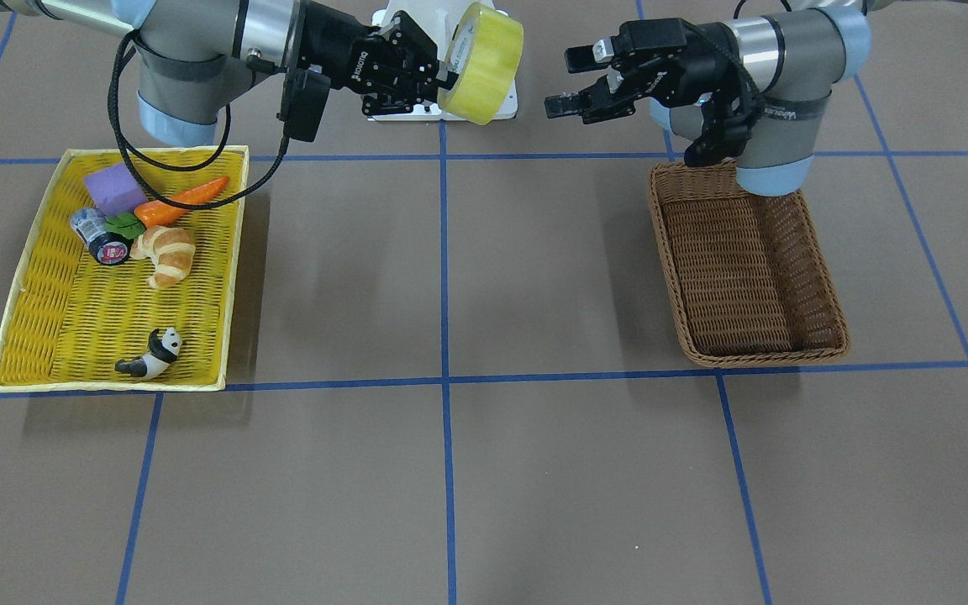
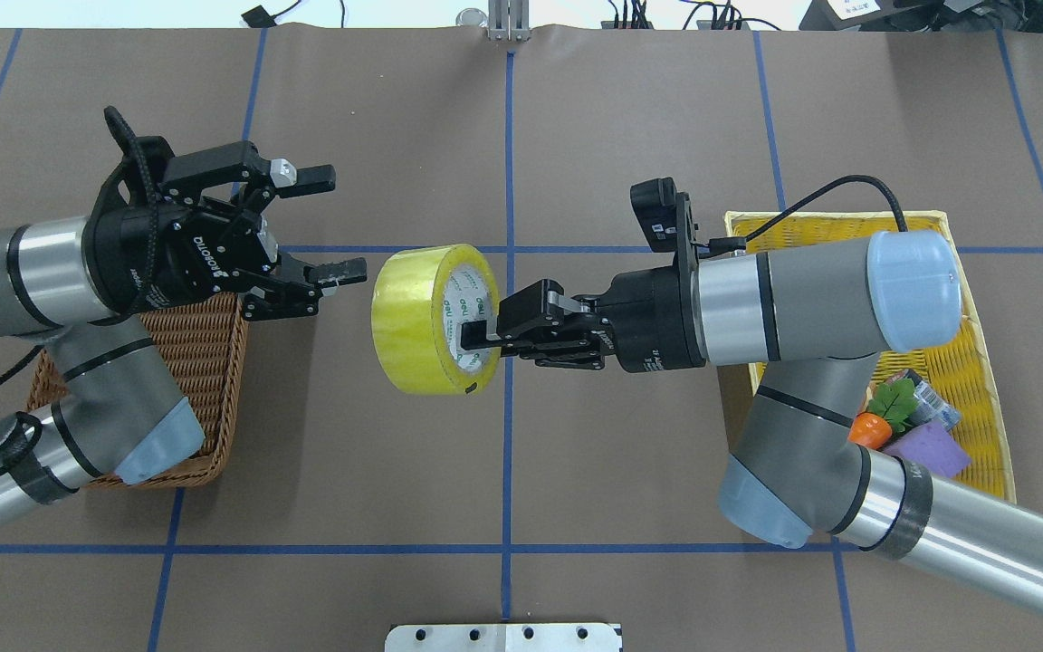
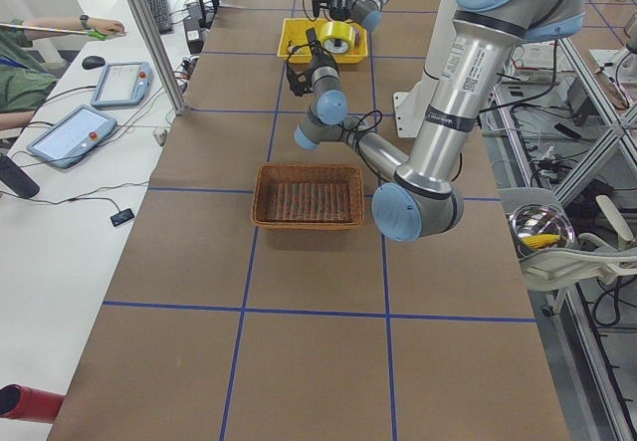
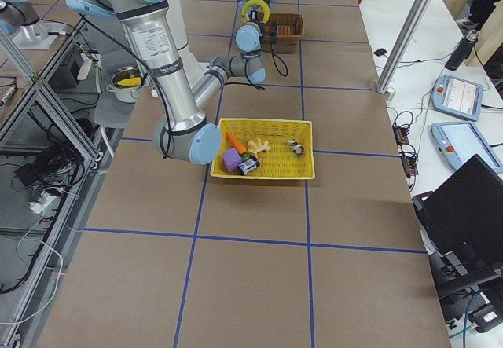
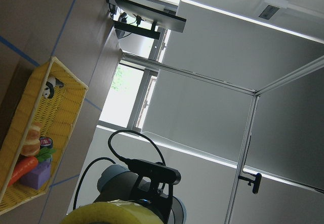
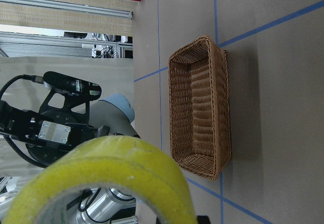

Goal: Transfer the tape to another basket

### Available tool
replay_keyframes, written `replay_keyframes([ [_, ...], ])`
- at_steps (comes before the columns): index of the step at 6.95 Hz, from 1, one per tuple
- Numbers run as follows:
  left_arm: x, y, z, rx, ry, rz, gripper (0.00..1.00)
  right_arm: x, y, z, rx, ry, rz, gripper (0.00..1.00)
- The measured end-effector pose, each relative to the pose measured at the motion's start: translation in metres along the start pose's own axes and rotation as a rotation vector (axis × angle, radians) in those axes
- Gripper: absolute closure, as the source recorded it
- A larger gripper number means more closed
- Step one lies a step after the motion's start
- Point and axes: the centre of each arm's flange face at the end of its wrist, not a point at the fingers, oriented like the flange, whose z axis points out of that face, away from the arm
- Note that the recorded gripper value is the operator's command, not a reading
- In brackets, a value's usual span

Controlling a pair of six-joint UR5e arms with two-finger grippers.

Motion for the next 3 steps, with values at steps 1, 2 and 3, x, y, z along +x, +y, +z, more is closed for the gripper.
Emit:
replay_keyframes([
  [1, -0.012, 0.009, 0.009, 0.005, 0.016, -0.023, 0.03, 0.001, 0.001, 0.002, -0.002, 0.002, 0.001, 1.00],
  [2, -0.018, 0.015, 0.016, 0.006, 0.027, -0.036, 0.03, 0.003, 0.001, 0.003, -0.002, 0.004, 0.002, 1.00],
  [3, -0.020, 0.018, 0.020, 0.003, 0.034, -0.040, 0.03, 0.004, 0.000, 0.004, 0.000, 0.007, 0.003, 1.00],
])
